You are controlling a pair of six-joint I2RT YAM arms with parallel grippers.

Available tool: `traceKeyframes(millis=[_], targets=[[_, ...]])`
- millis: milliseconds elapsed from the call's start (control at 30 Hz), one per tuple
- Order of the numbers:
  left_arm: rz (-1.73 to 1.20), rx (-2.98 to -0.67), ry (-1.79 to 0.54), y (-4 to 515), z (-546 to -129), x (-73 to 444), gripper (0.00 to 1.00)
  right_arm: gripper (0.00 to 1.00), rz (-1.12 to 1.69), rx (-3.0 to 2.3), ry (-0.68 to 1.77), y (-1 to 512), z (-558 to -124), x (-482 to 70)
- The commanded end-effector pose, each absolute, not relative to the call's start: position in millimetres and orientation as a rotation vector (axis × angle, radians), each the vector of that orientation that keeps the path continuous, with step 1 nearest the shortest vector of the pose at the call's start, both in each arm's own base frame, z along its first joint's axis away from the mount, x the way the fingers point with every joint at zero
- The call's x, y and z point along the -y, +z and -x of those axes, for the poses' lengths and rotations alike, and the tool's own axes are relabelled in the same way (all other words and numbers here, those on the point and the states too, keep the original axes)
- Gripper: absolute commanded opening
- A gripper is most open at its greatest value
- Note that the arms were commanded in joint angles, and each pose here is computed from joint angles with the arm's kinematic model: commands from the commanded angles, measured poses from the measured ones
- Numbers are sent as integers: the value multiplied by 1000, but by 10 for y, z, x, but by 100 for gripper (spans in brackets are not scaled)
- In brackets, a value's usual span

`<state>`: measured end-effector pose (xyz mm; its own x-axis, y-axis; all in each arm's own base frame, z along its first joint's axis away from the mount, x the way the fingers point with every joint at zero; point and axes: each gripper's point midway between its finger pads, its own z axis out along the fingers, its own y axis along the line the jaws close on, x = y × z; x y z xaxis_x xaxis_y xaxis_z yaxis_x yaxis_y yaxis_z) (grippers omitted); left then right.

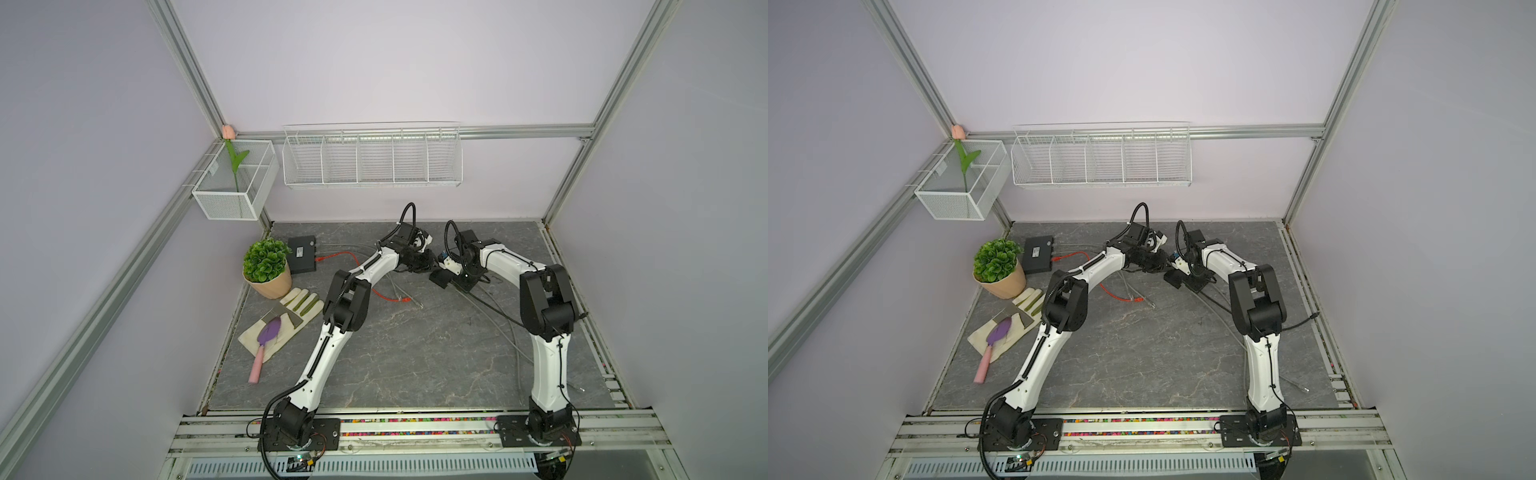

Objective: Insert the plug into the switch port
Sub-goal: 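Hold the switch with left gripper while right gripper pushes plug into port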

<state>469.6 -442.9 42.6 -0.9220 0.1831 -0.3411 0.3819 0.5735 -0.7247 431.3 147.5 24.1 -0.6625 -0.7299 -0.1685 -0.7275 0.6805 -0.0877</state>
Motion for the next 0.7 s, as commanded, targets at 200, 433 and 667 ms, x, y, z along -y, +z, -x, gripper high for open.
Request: traceKeyframes(millis=[200, 433, 667], targets=[[-499, -2774, -1163, 23, -4326, 4312, 30, 7, 1189, -2635, 42, 341, -4493, -1710], [-540, -2781, -1155, 6, -4255, 4333, 30, 7, 1186, -2626, 57, 349, -4534, -1782], [-604, -2807, -1162, -61, -4067, 4423, 29, 7, 1201, -2552, 36, 427, -4735, -2010]])
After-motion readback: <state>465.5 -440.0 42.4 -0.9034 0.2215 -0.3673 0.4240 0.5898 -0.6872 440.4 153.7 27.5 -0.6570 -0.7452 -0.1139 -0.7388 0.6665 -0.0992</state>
